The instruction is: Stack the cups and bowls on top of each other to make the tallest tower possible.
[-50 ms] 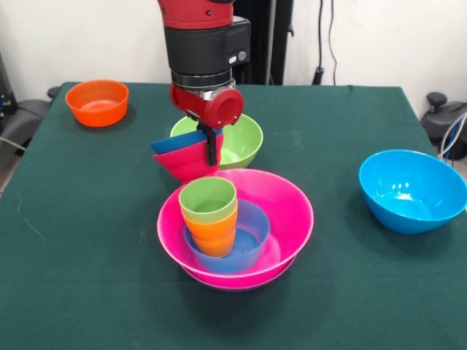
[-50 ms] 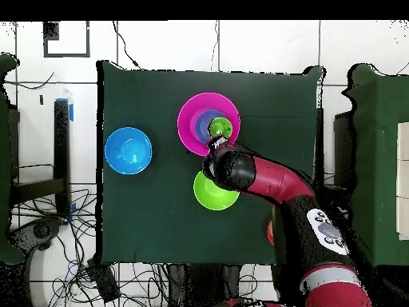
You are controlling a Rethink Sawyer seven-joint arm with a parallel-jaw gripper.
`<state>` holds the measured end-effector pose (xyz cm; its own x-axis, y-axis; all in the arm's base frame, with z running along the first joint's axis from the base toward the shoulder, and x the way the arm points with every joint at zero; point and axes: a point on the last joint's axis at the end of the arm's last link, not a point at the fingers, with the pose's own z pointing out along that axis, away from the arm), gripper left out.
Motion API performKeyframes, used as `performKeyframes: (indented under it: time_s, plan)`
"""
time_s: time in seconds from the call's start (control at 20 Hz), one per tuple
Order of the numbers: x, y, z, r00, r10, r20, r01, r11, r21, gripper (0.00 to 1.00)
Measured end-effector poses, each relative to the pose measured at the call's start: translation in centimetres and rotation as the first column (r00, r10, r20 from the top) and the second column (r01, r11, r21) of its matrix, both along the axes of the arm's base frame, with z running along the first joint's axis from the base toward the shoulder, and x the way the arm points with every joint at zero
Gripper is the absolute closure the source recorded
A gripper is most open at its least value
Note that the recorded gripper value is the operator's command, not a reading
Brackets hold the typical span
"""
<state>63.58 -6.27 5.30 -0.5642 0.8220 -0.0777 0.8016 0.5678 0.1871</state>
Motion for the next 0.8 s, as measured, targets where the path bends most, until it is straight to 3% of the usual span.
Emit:
performKeyframes:
  time_s: [0.4,0.8]
  plan:
    - [0.1,0.6,1.0,0.9998,0.014,-0.017,-0.014,0.9999,0.003,1.0]
    - [0.4,0.5,3.6,0.9983,0.026,-0.052,-0.026,0.9996,0.007,1.0]
